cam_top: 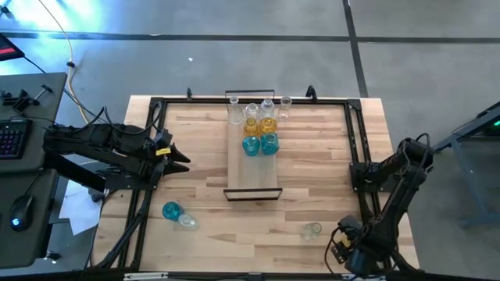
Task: Sort vases onto shelf
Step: Put the yellow flower vase on the bottom of the shelf
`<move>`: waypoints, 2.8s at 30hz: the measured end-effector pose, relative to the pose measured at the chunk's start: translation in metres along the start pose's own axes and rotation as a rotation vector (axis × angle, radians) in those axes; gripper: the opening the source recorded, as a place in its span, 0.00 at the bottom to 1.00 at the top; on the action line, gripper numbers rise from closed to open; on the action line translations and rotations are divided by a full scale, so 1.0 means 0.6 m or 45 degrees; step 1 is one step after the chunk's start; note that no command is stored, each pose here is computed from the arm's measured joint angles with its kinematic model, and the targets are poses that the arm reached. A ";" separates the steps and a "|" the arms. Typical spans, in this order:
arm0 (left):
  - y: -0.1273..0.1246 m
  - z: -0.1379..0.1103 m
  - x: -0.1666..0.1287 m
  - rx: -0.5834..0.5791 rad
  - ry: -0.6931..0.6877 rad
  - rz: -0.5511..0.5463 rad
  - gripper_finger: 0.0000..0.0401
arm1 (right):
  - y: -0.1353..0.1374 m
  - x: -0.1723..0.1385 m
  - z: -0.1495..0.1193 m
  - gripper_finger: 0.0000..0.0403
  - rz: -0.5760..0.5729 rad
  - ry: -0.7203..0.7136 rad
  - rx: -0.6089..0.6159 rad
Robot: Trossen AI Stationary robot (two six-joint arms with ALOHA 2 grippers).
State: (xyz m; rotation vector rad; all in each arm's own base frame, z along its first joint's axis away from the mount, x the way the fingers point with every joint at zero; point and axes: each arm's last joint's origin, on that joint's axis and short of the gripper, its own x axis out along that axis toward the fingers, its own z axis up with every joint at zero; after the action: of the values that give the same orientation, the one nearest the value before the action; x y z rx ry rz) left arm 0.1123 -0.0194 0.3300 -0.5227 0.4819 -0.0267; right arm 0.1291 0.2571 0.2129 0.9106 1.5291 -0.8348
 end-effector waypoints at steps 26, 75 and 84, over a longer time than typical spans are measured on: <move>0.000 0.000 0.000 -0.053 0.006 -0.007 0.44 | -0.006 0.040 0.003 0.81 0.042 0.032 -0.034; 0.000 0.000 0.000 -0.020 0.006 -0.008 0.44 | -0.001 0.039 0.006 0.62 0.013 0.103 -0.088; 0.000 0.000 0.000 -0.023 0.002 -0.010 0.44 | 0.009 0.018 0.037 0.62 -0.070 0.049 -0.118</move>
State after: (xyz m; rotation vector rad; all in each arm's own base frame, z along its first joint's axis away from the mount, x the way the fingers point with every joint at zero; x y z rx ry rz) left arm 0.1123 -0.0196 0.3303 -0.5425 0.4820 -0.0302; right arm 0.1427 0.2413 0.1992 0.8243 1.6186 -0.7826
